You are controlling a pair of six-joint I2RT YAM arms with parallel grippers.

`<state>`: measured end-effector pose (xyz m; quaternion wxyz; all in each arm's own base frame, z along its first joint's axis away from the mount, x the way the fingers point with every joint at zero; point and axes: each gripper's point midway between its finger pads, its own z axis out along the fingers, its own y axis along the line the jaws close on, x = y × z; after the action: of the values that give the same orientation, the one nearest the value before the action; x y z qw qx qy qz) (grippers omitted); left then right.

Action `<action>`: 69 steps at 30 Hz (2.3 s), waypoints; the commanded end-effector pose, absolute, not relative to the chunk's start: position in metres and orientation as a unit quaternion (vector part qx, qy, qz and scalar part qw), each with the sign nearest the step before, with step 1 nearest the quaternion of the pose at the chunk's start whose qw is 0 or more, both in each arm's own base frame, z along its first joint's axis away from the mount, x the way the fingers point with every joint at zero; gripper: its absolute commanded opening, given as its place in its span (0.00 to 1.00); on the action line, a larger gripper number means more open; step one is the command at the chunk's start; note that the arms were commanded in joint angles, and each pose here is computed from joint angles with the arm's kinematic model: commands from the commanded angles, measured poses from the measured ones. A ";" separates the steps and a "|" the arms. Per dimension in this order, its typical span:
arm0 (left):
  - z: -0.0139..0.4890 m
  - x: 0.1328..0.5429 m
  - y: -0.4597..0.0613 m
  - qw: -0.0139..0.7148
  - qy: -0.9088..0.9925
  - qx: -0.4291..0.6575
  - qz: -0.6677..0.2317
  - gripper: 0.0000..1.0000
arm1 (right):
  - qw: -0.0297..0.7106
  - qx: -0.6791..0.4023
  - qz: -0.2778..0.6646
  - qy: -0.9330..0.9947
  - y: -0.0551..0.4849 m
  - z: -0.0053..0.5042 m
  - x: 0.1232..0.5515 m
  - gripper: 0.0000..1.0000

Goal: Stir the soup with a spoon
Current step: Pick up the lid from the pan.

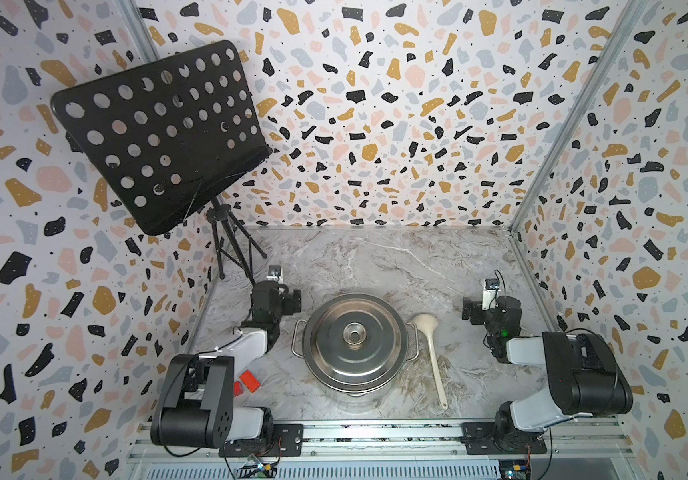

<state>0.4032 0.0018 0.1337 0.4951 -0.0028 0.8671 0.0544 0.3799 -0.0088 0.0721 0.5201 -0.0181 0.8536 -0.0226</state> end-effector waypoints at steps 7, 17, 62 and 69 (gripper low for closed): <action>0.181 0.383 -0.015 0.366 0.927 -0.083 -0.031 0.99 | 0.441 0.077 0.012 0.894 -0.014 0.156 0.415 0.93; 0.191 0.309 -0.084 0.247 0.933 -0.106 -0.240 1.00 | 0.396 -0.063 0.164 0.901 0.117 0.249 0.376 0.88; 0.211 0.231 -0.086 0.261 0.926 -0.083 -0.260 0.99 | 0.190 -0.483 0.113 0.847 0.380 0.213 0.177 0.85; 0.212 0.232 -0.087 0.261 0.926 -0.081 -0.262 0.99 | 0.192 -0.480 0.105 0.849 0.381 0.211 0.183 0.76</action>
<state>0.2301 -0.0837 0.2070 0.2547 -0.0906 0.9287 -0.2538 0.1800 0.3844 0.2097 0.1954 -0.4824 0.8461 0.1149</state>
